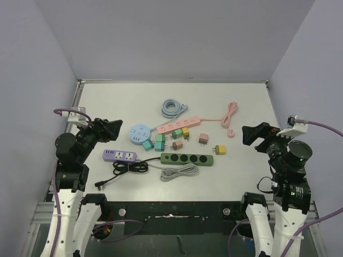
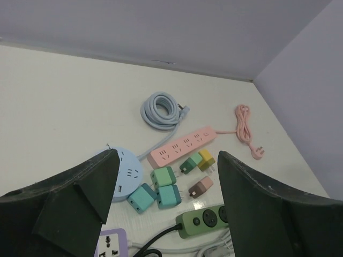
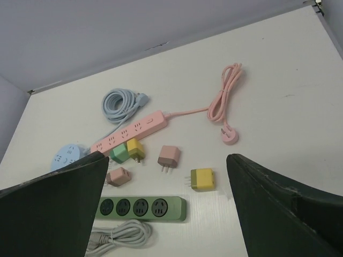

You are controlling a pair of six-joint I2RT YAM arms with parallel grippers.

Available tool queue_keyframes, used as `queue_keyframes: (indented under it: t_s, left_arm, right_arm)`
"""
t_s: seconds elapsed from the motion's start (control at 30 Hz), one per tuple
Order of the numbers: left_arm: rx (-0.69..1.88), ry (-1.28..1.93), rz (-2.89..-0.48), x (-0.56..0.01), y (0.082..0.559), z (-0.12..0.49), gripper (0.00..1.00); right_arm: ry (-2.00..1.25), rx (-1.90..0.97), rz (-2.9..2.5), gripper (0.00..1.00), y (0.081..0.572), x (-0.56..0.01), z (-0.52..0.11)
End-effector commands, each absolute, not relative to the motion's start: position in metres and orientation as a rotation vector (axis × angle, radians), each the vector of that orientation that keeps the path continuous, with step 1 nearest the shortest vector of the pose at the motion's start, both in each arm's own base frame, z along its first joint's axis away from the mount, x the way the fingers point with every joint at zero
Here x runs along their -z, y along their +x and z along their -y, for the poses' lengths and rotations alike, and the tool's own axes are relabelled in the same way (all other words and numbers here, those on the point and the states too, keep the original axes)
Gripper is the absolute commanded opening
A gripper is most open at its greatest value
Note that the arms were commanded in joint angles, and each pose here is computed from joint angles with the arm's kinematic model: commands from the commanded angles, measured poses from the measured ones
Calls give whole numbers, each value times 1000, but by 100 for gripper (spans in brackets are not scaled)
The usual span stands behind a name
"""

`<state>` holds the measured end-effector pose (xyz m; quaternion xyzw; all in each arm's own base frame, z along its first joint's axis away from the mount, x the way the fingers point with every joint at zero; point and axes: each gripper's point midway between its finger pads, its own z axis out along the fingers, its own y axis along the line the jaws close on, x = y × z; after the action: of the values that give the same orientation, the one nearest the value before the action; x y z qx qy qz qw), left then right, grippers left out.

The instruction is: Insert the plug

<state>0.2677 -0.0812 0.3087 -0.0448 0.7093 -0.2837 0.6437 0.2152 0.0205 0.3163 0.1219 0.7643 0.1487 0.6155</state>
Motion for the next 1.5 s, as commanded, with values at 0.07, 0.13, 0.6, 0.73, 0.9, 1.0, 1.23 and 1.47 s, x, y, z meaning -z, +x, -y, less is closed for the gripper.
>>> queue_keyframes:
  t_s: [0.07, 0.13, 0.6, 0.73, 0.9, 1.0, 1.23, 1.47]
  left_arm:
    - [821, -46, -1542, -331, 252, 105, 73]
    - [897, -34, -1504, -340, 243, 113, 74]
    - [898, -214, -1679, -279, 243, 106, 77]
    - [851, -202, -1802, -252, 238, 105, 75]
    - [893, -219, -1845, -226, 230, 110, 73]
    - [968, -281, -1831, -224, 232, 115, 71]
    - [1050, -368, -1918, -194, 240, 129, 66]
    - [1005, -320, -2013, -168, 257, 163, 64]
  right_arm:
    - [275, -437, -1712, 98, 209, -333, -33]
    - [282, -450, -1696, 98, 210, -337, -34]
    - [489, -499, -1845, 95, 236, -299, -27]
    - [465, -581, -1951, 89, 244, -270, -40]
    - [439, -558, -2043, 86, 244, -225, -45]
    - [397, -592, -2116, 85, 248, -200, -62]
    - [267, -451, -2335, 81, 250, -140, -104]
    - [107, -439, -2435, 74, 268, -114, -164]
